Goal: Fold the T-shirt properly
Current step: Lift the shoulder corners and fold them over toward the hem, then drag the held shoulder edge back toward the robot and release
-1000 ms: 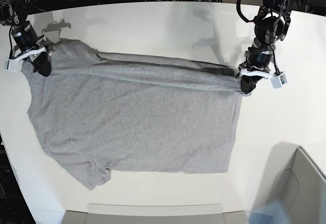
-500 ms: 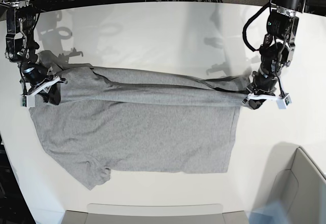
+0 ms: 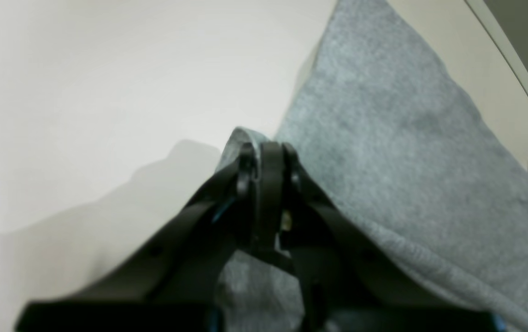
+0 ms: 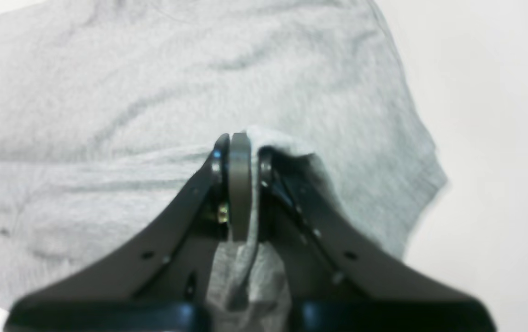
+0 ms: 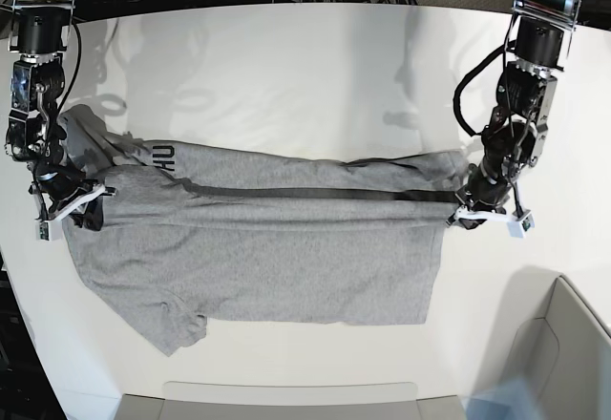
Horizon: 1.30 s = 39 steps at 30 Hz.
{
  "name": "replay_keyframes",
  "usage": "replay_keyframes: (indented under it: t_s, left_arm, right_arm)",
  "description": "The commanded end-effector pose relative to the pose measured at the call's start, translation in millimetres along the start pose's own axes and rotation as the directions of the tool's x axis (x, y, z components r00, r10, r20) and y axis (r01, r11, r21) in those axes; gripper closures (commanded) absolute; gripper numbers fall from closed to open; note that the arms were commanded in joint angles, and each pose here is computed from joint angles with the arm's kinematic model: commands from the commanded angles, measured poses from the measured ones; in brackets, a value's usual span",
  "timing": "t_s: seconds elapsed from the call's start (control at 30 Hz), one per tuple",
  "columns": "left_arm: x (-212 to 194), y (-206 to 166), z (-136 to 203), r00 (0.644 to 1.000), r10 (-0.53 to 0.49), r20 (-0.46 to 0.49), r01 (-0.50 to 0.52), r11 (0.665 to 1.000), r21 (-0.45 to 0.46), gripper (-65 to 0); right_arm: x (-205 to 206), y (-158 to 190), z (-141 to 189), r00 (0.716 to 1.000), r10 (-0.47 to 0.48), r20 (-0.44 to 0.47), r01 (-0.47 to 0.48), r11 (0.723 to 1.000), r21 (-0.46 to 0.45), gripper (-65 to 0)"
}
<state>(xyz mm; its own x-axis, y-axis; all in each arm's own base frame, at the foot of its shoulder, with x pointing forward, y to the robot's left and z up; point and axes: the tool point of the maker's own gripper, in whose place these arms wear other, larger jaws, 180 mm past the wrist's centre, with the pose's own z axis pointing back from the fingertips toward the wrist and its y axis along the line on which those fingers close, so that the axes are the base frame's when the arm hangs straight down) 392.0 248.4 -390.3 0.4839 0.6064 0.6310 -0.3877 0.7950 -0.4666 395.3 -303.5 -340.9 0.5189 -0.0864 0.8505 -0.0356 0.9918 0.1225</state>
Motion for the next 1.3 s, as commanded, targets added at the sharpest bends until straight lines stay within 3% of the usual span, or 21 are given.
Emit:
replay_keyframes:
  t_s: [0.0, 0.27, 0.37, 0.5, 0.57, 0.7, 0.93, 1.1, 1.27]
  left_arm:
    - [33.2, -5.2, 0.4, 0.997, -0.016, 0.078, 0.017, 1.0, -0.005, 0.0]
    - [42.3, 2.6, -6.5, 0.997, -0.004, 0.081, 0.002, 1.0, 0.025, 0.0]
    - [41.2, 1.6, -6.6, 0.997, -0.004, 0.076, 0.002, 1.0, 0.023, 0.0]
    - [39.5, -4.1, -3.9, 0.997, -0.007, 0.077, 0.007, 1.0, 0.005, -16.0]
    - [33.9, -8.7, 0.7, 0.997, -0.018, 0.072, 0.019, 1.0, -0.013, -18.0]
    - [34.0, -23.6, 11.1, 0.996, -0.025, 0.086, 0.03, 0.998, -0.056, -18.0]
    - [-8.0, -7.8, 24.1, 0.999, -0.04, 0.017, 0.041, 0.998, -0.045, -18.1]
    - [-19.0, 10.4, 33.4, 0.997, -0.073, -0.024, 0.072, 0.997, -0.018, -18.2]
    - [-32.7, 13.3, 34.7, 0.991, -0.078, -0.104, 0.077, 0.997, -0.014, -18.3]
  right_arm:
    - [31.1, -15.6, 3.6, 0.997, 0.041, 0.066, -0.039, 0.998, -0.039, 0.0]
    - [41.9, -5.6, -17.1, 0.994, 0.093, 0.065, -0.09, 0.995, -0.044, 0.0]
    - [43.5, 0.6, -20.0, 0.993, 0.096, 0.072, -0.093, 0.995, -0.043, -8.9]
    - [43.0, 4.8, -17.8, 0.991, 0.106, 0.077, -0.103, 0.994, -0.036, -25.4]
    - [43.7, 10.1, -13.7, 0.989, 0.119, 0.088, -0.117, 0.993, -0.027, -30.5]
    - [47.3, 17.3, 3.1, 0.982, 0.145, 0.12, -0.143, 0.989, -0.022, -30.9]
    - [23.9, -28.7, 53.6, 0.995, -0.051, 0.083, 0.061, 0.992, -0.111, -30.9]
    - [-13.2, -47.8, 69.1, 0.997, -0.073, 0.013, 0.074, 0.984, -0.162, -30.9]
    - [-28.7, -47.6, 72.8, 0.998, -0.052, -0.02, 0.049, 0.992, -0.119, -30.9]
